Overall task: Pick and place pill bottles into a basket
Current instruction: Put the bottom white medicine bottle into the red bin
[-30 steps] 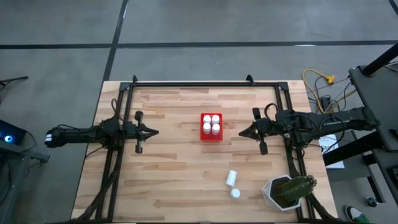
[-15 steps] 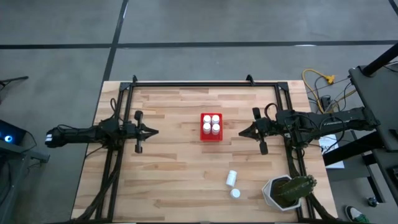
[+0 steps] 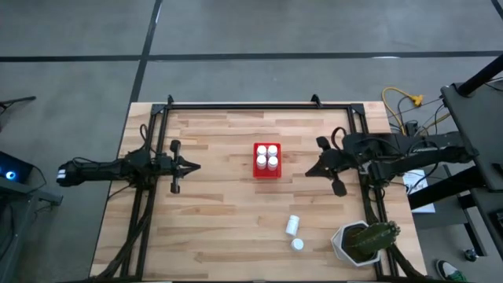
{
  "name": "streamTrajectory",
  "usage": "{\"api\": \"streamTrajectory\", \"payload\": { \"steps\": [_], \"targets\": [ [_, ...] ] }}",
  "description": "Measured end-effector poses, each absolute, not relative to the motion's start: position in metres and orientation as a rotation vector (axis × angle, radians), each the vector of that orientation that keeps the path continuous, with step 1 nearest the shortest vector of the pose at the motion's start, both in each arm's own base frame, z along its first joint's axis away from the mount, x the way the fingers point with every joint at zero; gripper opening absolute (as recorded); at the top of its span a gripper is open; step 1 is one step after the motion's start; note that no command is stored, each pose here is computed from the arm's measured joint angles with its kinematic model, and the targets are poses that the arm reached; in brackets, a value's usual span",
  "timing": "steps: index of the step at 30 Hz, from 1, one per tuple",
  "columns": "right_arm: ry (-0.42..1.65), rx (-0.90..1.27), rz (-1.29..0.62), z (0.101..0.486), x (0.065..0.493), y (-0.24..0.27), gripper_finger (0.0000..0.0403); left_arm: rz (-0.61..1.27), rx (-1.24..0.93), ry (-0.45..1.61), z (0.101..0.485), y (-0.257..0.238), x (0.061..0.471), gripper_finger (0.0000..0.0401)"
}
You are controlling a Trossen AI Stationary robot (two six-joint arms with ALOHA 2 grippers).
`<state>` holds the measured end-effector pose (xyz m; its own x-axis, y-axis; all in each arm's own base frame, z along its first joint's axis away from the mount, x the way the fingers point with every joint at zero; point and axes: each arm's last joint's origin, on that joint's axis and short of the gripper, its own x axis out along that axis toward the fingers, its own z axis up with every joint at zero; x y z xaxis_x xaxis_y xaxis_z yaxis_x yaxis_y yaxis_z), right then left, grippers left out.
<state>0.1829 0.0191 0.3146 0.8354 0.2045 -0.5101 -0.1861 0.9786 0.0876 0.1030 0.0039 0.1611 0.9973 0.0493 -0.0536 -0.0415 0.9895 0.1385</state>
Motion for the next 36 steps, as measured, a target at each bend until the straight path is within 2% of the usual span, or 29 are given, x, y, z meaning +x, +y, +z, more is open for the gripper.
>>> {"api": "streamTrajectory", "payload": {
  "steps": [10, 19, 36],
  "targets": [
    [0.817, -0.014, 0.290, 0.331, 0.210, 0.039, 0.0009, 0.045, 0.138, 0.057, 0.161, 0.004, 0.103, 0.0002],
    [0.883, -0.092, 0.433, 0.344, 0.235, 0.085, 0.0009, 0.045, 0.138, 0.060, 0.161, 0.004, 0.103, 0.0002],
    [1.079, -0.253, 0.482, 0.316, 0.261, 0.152, 0.0009, 0.045, 0.138, 0.058, 0.161, 0.004, 0.103, 0.0002]
  ]
}}
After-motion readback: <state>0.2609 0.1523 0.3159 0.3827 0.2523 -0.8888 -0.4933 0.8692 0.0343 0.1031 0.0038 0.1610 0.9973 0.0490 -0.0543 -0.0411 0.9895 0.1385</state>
